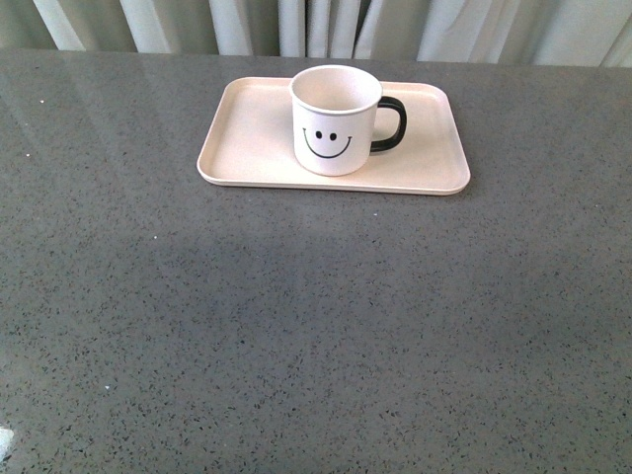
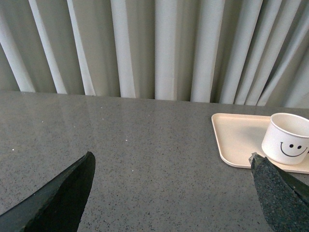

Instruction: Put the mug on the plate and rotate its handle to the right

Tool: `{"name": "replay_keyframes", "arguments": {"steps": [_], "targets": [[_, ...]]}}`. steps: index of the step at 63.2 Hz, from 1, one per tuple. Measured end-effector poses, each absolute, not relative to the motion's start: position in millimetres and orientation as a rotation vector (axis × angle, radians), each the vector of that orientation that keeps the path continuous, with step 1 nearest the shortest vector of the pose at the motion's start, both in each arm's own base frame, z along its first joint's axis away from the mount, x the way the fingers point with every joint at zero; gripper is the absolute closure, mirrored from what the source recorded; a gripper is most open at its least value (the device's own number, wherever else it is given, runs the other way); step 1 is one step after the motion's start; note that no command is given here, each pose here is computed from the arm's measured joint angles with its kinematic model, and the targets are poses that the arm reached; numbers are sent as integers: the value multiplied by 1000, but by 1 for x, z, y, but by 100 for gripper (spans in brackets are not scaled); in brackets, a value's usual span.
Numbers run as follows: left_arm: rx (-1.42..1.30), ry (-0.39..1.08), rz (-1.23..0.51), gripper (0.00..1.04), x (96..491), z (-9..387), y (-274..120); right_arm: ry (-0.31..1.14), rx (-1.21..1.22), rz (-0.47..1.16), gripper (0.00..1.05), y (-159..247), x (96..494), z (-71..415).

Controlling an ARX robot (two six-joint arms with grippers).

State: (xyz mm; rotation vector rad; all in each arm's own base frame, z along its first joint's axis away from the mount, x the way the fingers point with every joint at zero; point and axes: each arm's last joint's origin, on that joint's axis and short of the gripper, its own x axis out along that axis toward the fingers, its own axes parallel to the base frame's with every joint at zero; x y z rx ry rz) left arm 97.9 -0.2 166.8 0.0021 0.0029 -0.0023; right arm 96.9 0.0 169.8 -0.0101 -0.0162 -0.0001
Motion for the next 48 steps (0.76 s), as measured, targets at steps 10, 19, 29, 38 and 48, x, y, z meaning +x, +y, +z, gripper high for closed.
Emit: {"name": "replay_keyframes", "arguments": {"steps": [10, 19, 29, 38, 48], "targets": [[2, 3, -2, 9, 98, 167, 0, -16, -9, 0, 10, 0, 97, 170], [2, 2, -2, 9, 98, 167, 0, -16, -9, 0, 9, 0, 97, 170], [2, 3, -2, 9, 98, 167, 0, -16, -9, 0, 9, 0, 97, 170], [2, 2, -2, 9, 98, 167, 0, -16, -9, 0, 9, 0, 97, 170], [2, 3, -2, 9, 98, 167, 0, -16, -9, 0, 9, 0, 97, 170]]}}
